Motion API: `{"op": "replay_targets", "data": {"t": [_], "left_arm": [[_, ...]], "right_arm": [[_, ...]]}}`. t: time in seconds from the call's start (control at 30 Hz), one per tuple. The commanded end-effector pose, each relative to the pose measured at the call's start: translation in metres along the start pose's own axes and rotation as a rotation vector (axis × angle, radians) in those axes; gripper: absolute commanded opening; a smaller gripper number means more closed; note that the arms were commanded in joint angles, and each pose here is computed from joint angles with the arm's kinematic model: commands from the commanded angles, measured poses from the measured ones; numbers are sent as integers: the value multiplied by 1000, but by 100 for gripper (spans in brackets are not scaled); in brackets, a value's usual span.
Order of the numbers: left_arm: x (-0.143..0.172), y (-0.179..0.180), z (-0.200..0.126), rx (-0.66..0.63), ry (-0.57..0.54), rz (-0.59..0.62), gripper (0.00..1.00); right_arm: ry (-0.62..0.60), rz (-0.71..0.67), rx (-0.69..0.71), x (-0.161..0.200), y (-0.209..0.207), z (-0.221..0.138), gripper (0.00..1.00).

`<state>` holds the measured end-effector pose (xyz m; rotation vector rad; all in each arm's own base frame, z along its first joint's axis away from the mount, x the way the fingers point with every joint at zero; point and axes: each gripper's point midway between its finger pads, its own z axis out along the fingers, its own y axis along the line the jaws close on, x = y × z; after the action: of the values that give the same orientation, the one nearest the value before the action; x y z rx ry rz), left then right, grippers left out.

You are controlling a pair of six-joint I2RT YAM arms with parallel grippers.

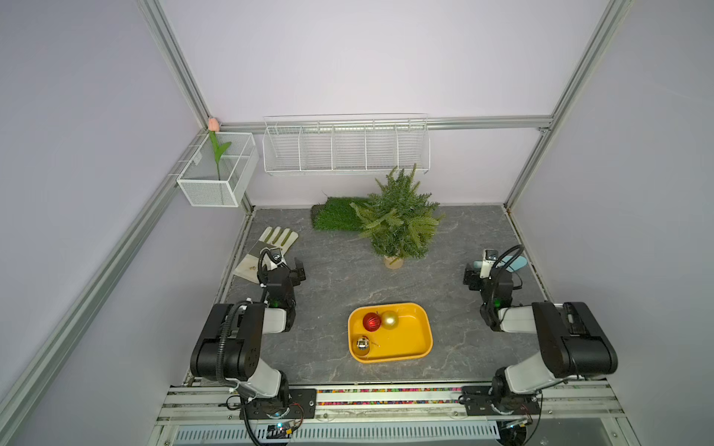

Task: Decorate the small christmas tree with ornaments
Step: Pick up an ornament from the container.

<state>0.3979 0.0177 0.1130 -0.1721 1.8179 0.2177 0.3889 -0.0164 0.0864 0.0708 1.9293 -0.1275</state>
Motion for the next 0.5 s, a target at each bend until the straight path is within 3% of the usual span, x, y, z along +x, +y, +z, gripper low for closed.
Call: {"op": "replay_targets", "data": {"t": [0.0, 0.47], "left_arm": [[-6, 0, 1, 4, -20, -21, 99], [-6, 0, 1, 4, -20, -22, 99]], "right_arm": [[-30, -9, -7, -9, 1, 1, 89], [-28, -6, -9, -9, 1, 1, 89]]}}
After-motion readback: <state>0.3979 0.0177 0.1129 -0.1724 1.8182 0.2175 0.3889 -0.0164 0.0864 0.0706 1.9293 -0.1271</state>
